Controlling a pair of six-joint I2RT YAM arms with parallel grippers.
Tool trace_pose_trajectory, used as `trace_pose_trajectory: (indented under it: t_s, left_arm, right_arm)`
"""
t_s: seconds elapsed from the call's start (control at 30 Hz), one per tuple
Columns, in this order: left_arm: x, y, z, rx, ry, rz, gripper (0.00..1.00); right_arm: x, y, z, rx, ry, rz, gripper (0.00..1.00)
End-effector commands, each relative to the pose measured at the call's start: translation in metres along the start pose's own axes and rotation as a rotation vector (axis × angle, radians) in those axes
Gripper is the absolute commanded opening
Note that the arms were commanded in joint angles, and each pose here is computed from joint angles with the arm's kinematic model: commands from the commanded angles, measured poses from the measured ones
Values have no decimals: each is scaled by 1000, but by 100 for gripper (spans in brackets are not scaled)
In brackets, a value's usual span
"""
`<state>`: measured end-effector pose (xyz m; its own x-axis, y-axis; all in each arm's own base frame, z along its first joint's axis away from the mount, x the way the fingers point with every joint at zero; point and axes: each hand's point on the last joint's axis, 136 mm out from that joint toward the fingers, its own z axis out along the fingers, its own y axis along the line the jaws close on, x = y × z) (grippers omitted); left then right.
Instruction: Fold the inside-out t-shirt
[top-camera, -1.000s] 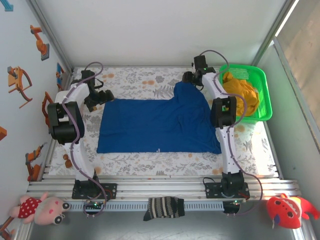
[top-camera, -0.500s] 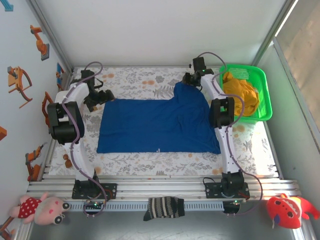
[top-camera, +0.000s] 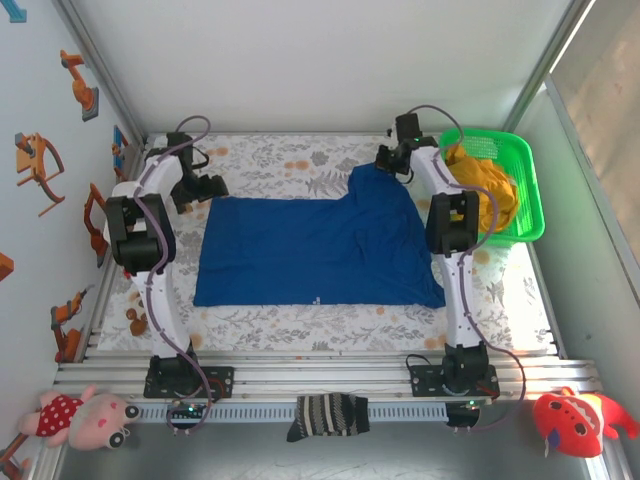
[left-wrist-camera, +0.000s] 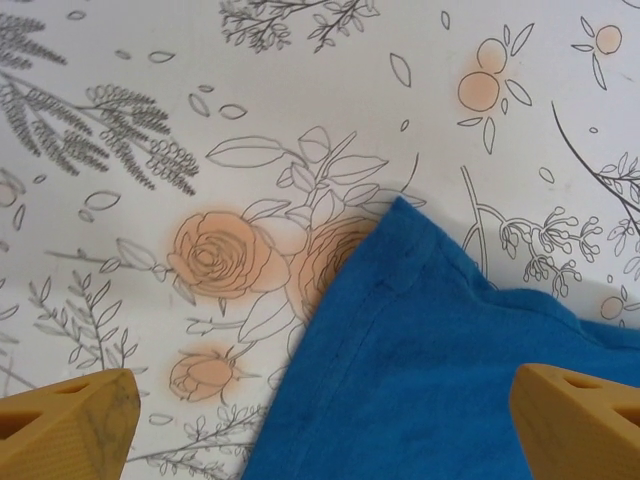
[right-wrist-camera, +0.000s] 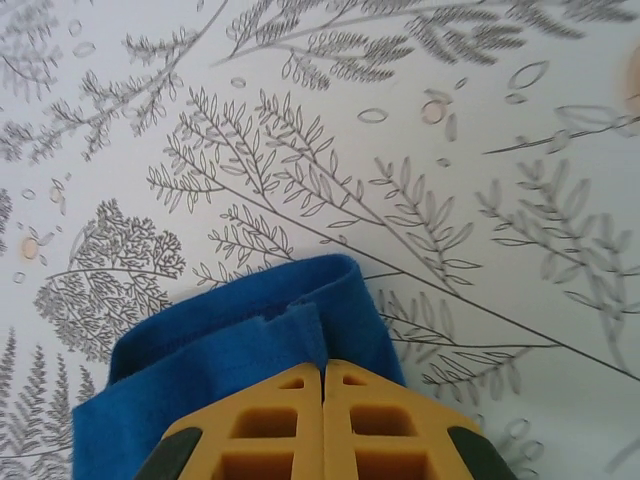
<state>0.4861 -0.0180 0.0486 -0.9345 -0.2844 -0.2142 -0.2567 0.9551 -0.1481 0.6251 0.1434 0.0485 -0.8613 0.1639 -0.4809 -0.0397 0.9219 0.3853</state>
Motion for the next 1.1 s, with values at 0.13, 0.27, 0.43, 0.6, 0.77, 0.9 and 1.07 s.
trace_pose_trajectory:
  t_s: [0.13, 0.27, 0.43, 0.6, 0.77, 0.9, 1.07]
  left_arm:
    - [-5, -17, 6, -20, 14, 141, 87]
    - [-5, -19, 17, -37, 34, 152, 86]
    - [-4, -21, 27, -39, 55, 167, 82]
    - [-4, -29, 31, -35, 63, 194, 65]
    - [-1, -32, 36, -26, 75, 198, 34]
    - [-2, -35, 31, -20, 66, 195, 6]
    - [-10, -38, 10, -14, 22, 182, 0]
  right_arm:
    - [-30, 22, -37, -71, -80, 35, 0]
    - [-31, 24, -40, -90, -81, 51, 0]
    - [-31, 24, -43, -98, -84, 64, 0]
    - [-31, 22, -44, -104, -80, 80, 0]
    - [-33, 26, -50, -116, -87, 84, 0]
    - [-35, 30, -60, -135, -92, 91, 0]
    - [-42, 42, -85, -180, -137, 124, 0]
